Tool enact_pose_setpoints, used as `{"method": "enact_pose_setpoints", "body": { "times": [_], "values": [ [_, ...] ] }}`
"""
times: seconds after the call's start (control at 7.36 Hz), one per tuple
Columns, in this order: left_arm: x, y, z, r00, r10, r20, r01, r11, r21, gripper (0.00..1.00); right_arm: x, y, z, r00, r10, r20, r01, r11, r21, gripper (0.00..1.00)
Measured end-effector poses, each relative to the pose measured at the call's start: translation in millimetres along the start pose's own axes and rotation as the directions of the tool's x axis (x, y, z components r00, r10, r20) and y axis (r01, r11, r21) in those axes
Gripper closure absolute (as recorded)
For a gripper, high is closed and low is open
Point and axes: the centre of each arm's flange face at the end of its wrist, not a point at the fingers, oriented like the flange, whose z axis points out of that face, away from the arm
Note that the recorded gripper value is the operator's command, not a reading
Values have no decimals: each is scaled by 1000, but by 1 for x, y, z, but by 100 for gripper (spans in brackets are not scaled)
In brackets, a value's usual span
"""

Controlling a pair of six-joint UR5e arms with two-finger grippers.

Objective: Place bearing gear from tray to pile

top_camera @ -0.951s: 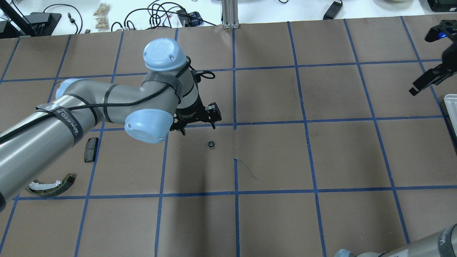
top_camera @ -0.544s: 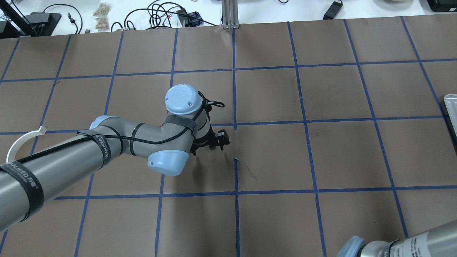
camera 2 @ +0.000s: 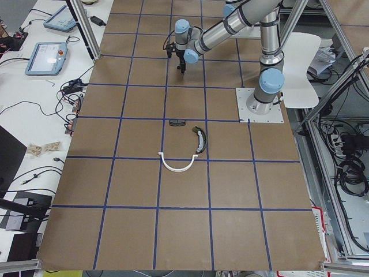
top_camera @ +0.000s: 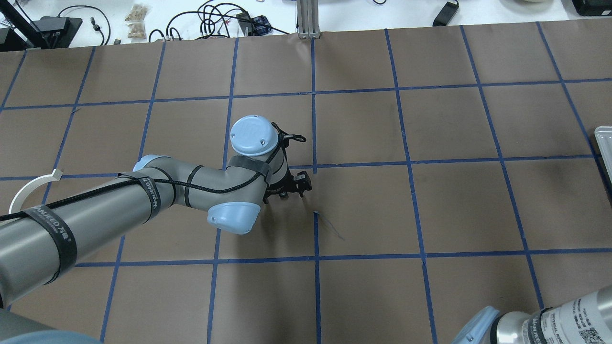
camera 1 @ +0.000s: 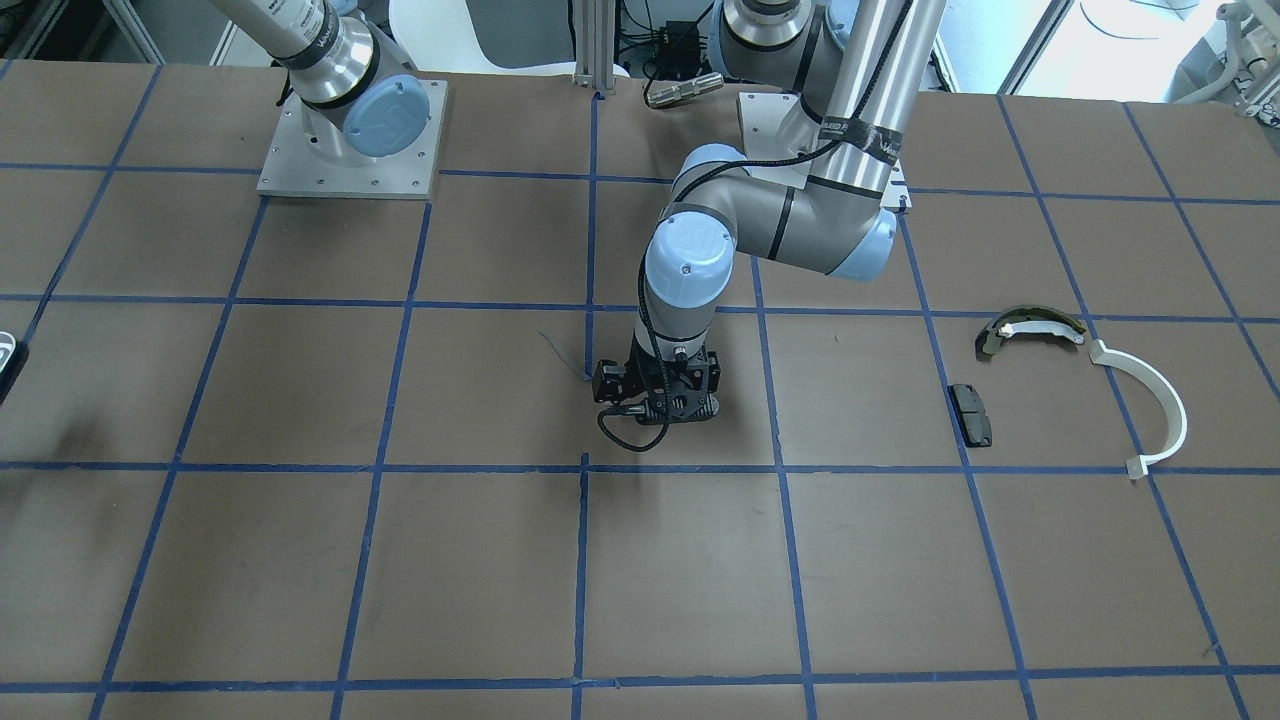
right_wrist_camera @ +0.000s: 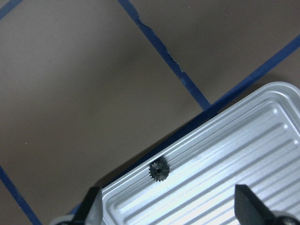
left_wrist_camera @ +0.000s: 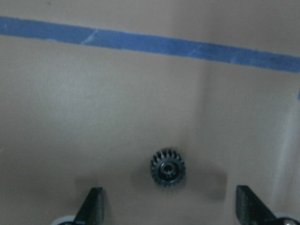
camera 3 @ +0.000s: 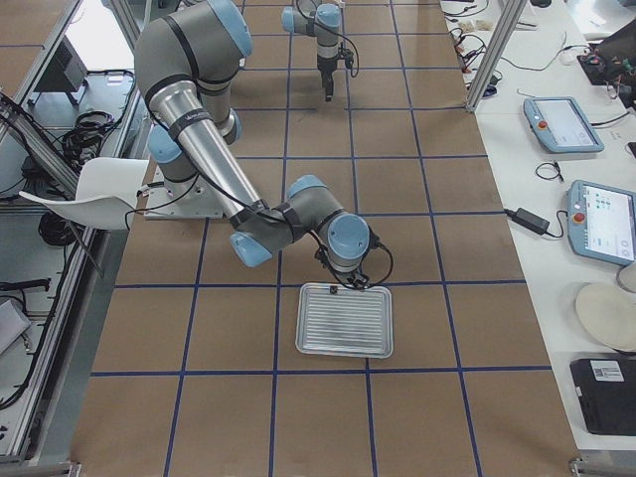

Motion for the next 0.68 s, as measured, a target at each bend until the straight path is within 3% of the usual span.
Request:
{"method": "enact_pose_setpoints", "body": {
  "times": [0.41,0.68],
  "values": [
    [4,-4,1,1000,9,14,-9,1000,14,100,13,12,36,992,-129,-6,130,992,5,4],
    [5,-3,-2,1000,12,19,-12,1000,17,100,17,16,53,983,-182,0,182,983,7,8]
  ]
}}
